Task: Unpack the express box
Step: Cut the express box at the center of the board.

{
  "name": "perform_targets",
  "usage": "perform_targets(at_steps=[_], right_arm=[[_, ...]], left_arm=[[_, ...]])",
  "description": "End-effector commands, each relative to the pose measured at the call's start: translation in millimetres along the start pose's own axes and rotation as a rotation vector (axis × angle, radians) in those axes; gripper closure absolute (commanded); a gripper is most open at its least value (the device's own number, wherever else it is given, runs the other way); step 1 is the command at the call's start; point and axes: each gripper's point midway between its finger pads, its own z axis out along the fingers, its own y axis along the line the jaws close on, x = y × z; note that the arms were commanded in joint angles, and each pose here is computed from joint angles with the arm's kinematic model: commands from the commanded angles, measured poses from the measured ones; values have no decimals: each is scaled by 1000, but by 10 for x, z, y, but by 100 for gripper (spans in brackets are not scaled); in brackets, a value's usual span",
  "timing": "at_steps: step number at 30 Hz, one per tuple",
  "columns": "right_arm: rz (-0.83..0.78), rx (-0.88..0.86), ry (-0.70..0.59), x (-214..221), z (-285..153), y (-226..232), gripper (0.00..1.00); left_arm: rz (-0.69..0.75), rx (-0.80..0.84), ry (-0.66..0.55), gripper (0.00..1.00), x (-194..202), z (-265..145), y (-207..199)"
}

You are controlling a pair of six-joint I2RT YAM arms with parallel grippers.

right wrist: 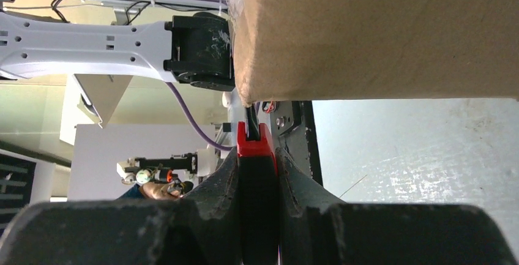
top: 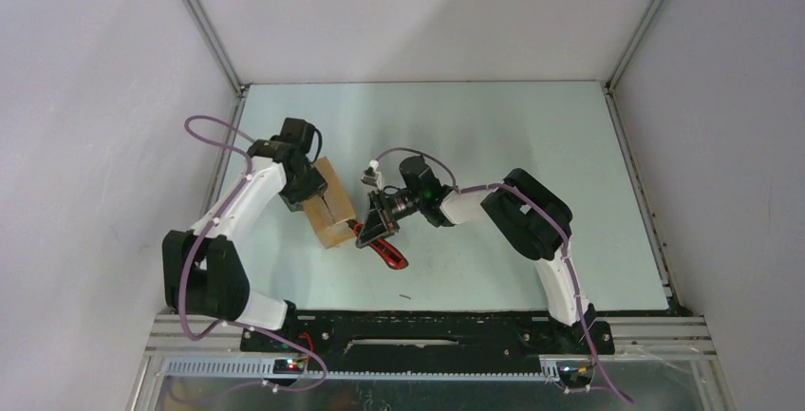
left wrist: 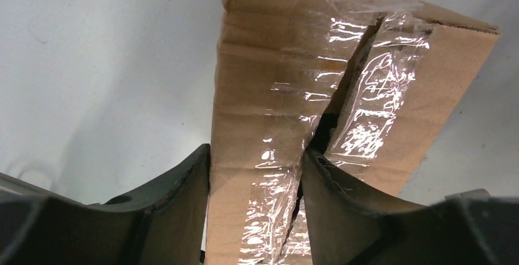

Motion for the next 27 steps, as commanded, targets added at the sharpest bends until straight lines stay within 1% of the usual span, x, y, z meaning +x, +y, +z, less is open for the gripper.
perform_targets(at_steps=[1,3,6,9,11,14,18,21,27], right_arm=[[110,74,6,90,110,-236,100],[102,70,9,95,117,-198,100],[98,63,18,114,132,-143,100],[92,57,31,155,170,-83,100],[89,53,38,178,192,-44,100],[90,43,48,196,204,-9,100],[76,45,57,212,183,13,100],[65,46,71,262,209,61,100],[63,24,104,347,326,82,100]], left_arm=[[-21,93,77,50,296,-131,-145],[-26,105,80,58,320,-130,-154],[-42,117,80,73,339,-122,-161],[-68,114,79,91,358,-102,-141],[-88,117,79,99,358,-99,-148],[-119,109,77,100,361,-100,-135],[-189,71,64,100,355,-86,13],[-258,103,72,100,351,-87,36],[-310,178,103,100,385,-131,-105]])
